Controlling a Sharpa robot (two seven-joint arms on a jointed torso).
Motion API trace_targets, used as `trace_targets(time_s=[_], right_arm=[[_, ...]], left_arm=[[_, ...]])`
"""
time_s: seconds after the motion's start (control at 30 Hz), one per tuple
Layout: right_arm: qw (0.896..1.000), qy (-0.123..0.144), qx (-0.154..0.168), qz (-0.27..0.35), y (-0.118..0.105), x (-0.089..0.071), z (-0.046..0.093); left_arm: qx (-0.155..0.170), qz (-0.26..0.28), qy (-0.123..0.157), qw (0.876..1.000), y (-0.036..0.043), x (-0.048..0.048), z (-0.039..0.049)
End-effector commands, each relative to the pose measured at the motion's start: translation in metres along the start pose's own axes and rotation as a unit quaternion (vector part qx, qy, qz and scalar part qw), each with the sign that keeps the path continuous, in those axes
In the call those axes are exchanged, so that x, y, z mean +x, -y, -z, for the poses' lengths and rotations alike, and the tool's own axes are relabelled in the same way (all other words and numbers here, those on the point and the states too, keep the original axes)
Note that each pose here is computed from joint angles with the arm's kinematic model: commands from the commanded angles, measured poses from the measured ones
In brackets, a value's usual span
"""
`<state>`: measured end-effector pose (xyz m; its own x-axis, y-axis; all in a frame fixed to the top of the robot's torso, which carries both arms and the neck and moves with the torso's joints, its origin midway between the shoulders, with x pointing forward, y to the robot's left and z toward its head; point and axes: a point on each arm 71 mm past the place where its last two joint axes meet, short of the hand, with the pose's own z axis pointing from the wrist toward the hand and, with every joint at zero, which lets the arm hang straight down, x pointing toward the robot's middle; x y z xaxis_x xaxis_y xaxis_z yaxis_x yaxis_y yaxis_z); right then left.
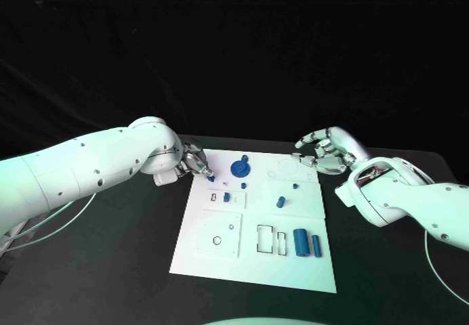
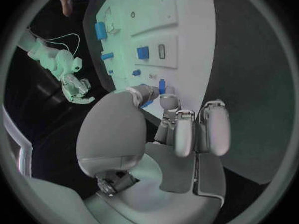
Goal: Assemble the parts on the task board
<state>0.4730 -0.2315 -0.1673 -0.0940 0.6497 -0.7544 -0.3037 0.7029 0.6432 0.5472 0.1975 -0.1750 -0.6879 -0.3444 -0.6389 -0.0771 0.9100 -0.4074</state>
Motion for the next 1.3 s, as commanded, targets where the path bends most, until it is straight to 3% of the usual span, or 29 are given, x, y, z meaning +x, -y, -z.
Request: trace_targets(time_s=[0.03,0.3,0.43,0.8,1.3], right_arm=[[1.0,-0.004,-0.006,0.004,-0.001,0.001,0.0],[1.0,-0.004,-0.005,0.004,0.001,0.001,0.001],[1.0,-0.004,-0.004,0.003,0.001,0.001,0.002],[1.0,-0.005,-0.003,0.002,0.002,0.002,0.002],[1.0,-0.007,-0.002,0.001,0.003,0.003,0.003]], left_arm=[[0.023,0.044,0.011,0.999,0.0045,0.003,0.0066],[0.048,0.038,0.033,0.998,0.0042,0.016,0.0212],[0.052,0.022,0.045,0.997,0.0023,0.0231,0.0238],[0.047,-0.025,0.058,0.997,-0.0032,0.0396,0.0227],[0.034,-0.061,0.044,0.997,-0.004,0.0522,0.0212]])
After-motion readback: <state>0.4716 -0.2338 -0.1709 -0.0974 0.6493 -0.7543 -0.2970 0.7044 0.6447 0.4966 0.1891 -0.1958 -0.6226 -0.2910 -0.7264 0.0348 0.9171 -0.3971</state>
